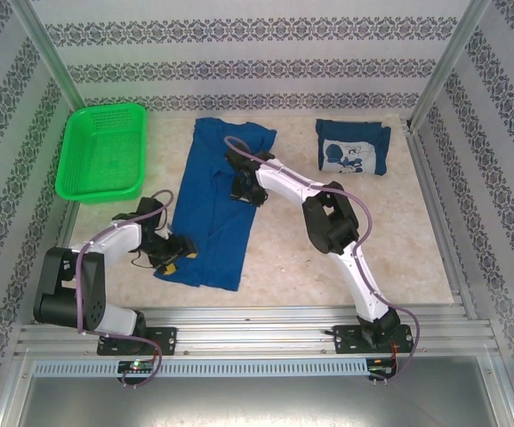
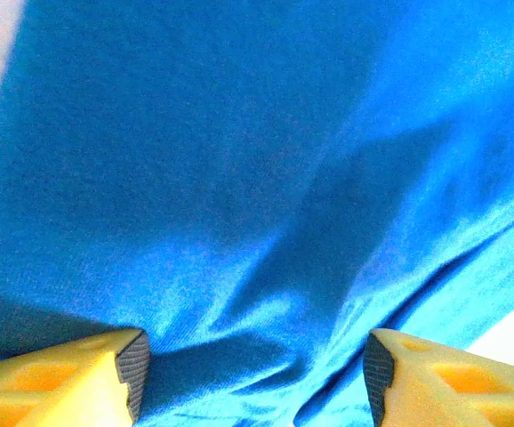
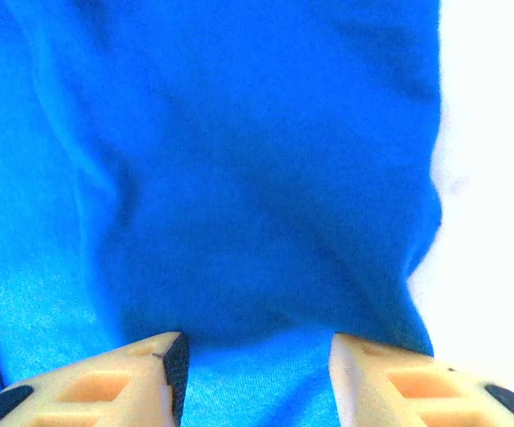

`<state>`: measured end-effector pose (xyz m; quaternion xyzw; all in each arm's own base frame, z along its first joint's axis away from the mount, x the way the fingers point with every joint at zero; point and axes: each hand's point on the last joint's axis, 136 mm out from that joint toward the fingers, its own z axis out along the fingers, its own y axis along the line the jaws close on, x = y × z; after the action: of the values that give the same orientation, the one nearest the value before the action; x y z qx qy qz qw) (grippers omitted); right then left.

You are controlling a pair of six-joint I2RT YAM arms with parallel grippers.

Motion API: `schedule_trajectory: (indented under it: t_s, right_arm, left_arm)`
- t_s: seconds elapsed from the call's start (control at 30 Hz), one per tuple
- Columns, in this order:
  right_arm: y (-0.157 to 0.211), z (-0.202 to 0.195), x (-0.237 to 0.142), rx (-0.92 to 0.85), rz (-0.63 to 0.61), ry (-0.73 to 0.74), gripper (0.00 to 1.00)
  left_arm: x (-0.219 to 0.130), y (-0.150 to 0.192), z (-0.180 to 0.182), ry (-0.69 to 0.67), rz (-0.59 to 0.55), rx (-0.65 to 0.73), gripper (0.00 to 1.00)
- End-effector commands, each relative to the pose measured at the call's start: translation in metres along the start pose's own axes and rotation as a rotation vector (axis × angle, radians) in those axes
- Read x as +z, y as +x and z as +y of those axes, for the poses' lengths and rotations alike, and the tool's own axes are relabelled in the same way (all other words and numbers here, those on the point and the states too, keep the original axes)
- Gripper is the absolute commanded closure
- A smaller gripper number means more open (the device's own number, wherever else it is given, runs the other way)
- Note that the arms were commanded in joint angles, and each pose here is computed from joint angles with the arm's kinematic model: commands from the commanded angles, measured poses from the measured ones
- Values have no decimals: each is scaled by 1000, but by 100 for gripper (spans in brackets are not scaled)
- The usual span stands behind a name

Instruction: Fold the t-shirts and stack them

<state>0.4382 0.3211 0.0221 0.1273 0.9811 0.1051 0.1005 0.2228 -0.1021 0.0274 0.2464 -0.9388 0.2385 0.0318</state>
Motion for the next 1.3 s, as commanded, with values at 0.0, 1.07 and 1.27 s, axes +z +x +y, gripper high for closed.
schedule_trajectory:
  t_s: [0.0, 1.07, 1.27]
  right_arm:
    - [-16, -38, 20, -35, 27, 126, 51]
    - [167, -62, -116, -66, 197, -464, 32]
    - [188, -69, -88, 5, 233, -507, 34]
  left_arm:
    - [17, 20, -3, 8, 77, -58, 32]
    - [-15, 33, -17, 186, -114, 46, 26]
    - [0, 28, -10, 194, -122, 22, 31]
